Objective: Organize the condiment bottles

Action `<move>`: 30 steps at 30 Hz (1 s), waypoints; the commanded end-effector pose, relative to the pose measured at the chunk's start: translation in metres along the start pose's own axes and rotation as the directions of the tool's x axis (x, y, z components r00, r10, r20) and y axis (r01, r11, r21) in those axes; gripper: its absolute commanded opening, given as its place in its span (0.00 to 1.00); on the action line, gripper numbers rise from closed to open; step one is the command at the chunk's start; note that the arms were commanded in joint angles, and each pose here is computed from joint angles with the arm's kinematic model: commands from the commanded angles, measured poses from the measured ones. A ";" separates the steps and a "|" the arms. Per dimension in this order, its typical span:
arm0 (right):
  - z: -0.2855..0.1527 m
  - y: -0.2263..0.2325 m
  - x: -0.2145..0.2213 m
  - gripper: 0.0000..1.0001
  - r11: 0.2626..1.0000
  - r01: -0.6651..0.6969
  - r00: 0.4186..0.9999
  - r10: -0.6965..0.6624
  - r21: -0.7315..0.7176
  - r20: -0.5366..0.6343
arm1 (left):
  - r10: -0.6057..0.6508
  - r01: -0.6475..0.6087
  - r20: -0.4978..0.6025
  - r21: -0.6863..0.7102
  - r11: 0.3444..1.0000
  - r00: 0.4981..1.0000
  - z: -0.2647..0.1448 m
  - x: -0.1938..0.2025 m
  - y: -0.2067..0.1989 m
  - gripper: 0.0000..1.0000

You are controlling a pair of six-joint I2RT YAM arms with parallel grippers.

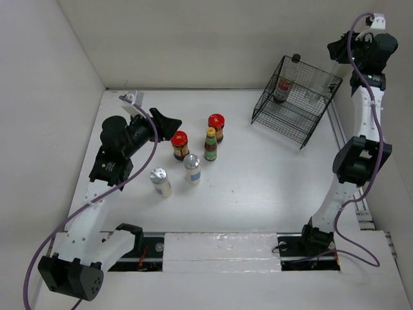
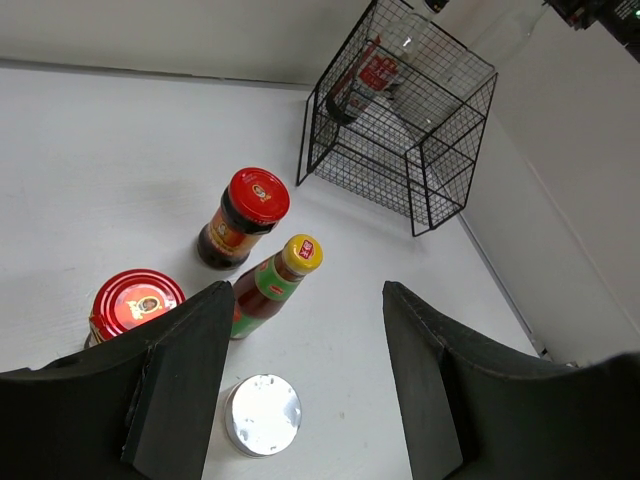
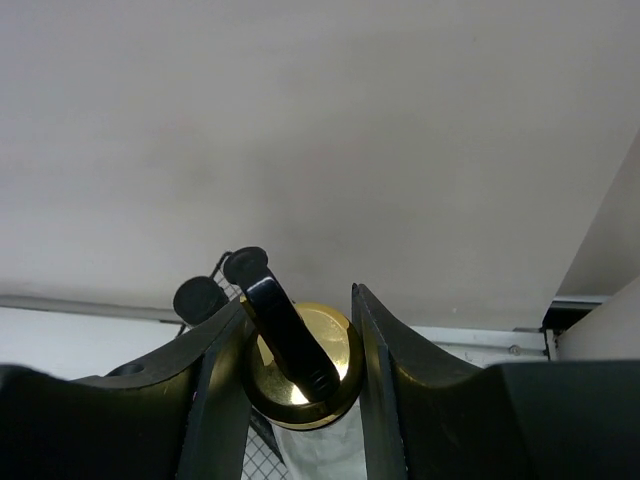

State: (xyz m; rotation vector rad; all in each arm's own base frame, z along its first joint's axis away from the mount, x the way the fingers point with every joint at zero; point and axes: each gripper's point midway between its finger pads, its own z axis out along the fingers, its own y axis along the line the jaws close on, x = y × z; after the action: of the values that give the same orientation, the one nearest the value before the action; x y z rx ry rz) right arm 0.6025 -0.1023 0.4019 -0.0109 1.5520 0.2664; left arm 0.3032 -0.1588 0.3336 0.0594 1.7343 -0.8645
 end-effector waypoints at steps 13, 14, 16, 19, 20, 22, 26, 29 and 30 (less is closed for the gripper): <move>-0.004 0.017 -0.017 0.16 0.999 0.051 0.993 -0.053 0.015 0.109 | 0.036 -0.037 0.045 0.037 0.999 0.998 -0.003 -0.013 -0.009 0.57; -0.003 0.016 -0.013 0.16 0.999 0.047 0.994 -0.049 0.016 0.101 | 0.036 -0.037 0.045 0.037 0.999 0.998 -0.003 -0.013 -0.009 0.57; -0.004 0.013 -0.008 0.16 0.998 0.054 0.996 -0.056 0.031 0.072 | 0.039 -0.041 0.053 0.041 0.998 0.998 -0.006 -0.015 -0.011 0.57; -0.004 0.012 -0.008 0.17 0.998 0.053 0.996 -0.056 0.041 0.073 | 0.039 -0.041 0.053 0.041 0.998 0.998 -0.006 -0.015 -0.011 0.57; -0.005 0.007 -0.009 0.19 0.996 0.051 0.995 -0.056 0.068 0.077 | 0.030 -0.032 0.052 0.042 0.999 0.998 -0.006 -0.015 -0.012 0.57; -0.005 0.004 -0.006 0.31 0.995 0.063 0.996 -0.068 0.080 0.064 | 0.030 -0.032 0.048 0.050 0.998 0.998 -0.008 -0.012 -0.013 0.57; -0.004 0.003 -0.004 0.43 0.991 0.089 0.995 -0.094 0.100 0.040 | 0.030 -0.032 0.048 0.050 0.998 0.998 -0.008 -0.012 -0.013 0.57; -0.004 -0.003 -0.002 0.50 0.986 0.108 0.994 -0.111 0.128 0.017 | 0.030 -0.032 0.048 0.050 0.998 0.998 -0.008 -0.012 -0.013 0.57; -0.002 -0.008 0.005 0.52 0.984 0.101 0.995 -0.103 0.146 0.000 | 0.030 -0.032 0.048 0.050 0.998 0.998 -0.008 -0.012 -0.013 0.57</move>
State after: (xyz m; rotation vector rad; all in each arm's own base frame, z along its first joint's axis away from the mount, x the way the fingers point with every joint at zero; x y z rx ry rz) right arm 0.6112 -0.1109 0.3119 0.0836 1.7293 0.1632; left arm 0.3003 -0.1589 0.3371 0.0652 1.7236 -0.8693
